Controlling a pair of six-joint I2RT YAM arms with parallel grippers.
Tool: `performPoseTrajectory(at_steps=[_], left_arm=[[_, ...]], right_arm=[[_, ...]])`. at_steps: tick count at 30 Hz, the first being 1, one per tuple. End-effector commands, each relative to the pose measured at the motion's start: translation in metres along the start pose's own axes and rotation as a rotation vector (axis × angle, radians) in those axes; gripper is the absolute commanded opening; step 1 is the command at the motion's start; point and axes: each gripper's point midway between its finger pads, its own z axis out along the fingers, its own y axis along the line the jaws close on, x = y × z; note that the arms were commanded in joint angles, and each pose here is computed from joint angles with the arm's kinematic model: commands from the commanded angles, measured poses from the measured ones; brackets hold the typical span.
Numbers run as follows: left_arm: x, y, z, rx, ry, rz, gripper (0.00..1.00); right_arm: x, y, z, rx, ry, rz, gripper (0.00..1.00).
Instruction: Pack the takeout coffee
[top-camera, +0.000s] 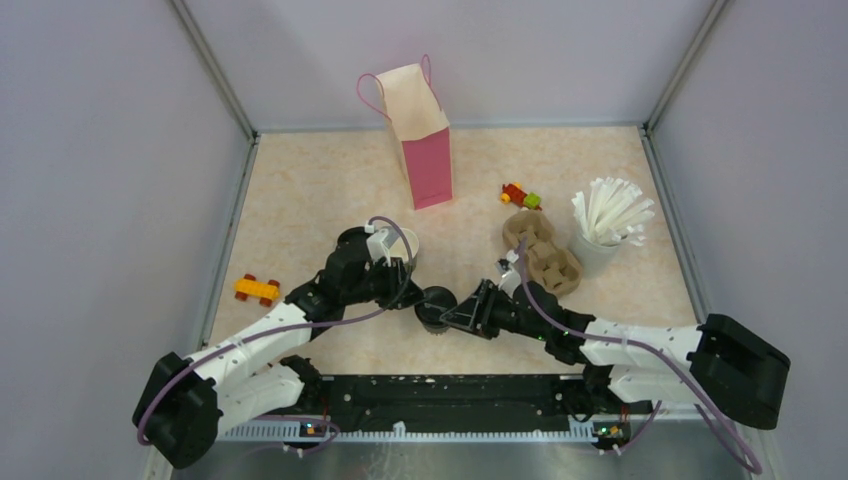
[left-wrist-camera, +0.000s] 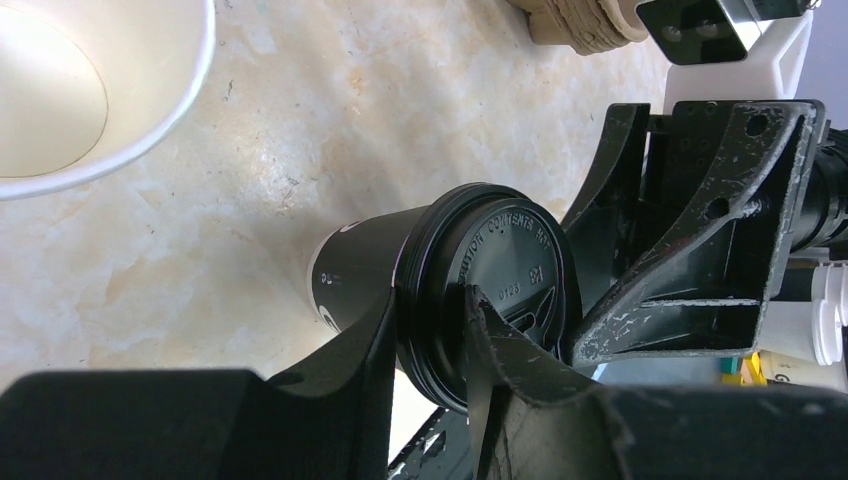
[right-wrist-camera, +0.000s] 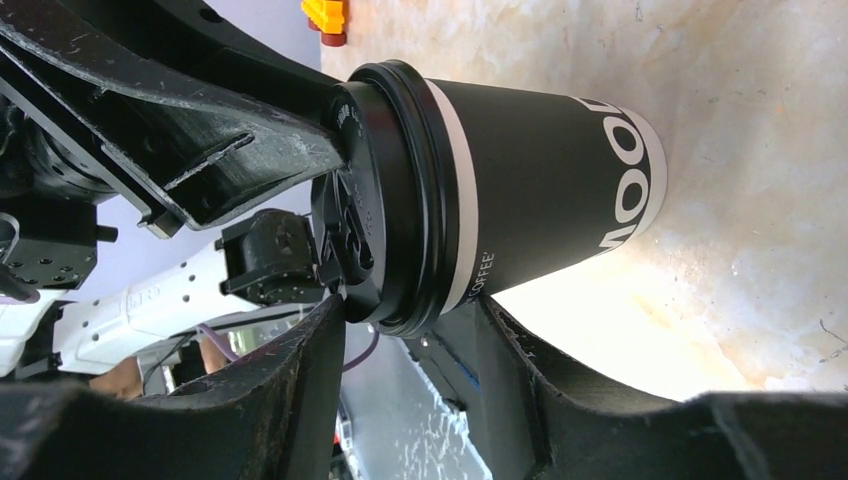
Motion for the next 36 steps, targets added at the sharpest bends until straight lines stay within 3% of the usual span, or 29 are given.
performPoseTrajectory(at_steps=[1,20,25,31,36], left_arm=[[0.044,0.04,-0.004,-0.162,0.147,-0.034,0.31],[0.052,0.047,-0.002,-0.177,0.158,-0.046,0.3],[0.047,0.041,-0.003,-0.158,0.153,-0.036,0.3],[0.036,0.016,-0.002,-0.051,0.138,-0.03,0.31],[0.017,-0.013,-0.004,0.062,0.093,-0.017,0.47]], right_arm=[[0.004,-0.016,0.001,0.017,-0.012,0.003,0.45],[0.013,-0.109,-0.005,0.245,-0.053,0.015,0.31],[0.013,-0.071,0.005,0.136,-0.012,-0.031,0.33],[-0.015,-0.025,-0.008,0.154,-0.078,-0.135,0.53],[-0.038,-0.007,-0.039,0.18,-0.175,-0.198,0.56]])
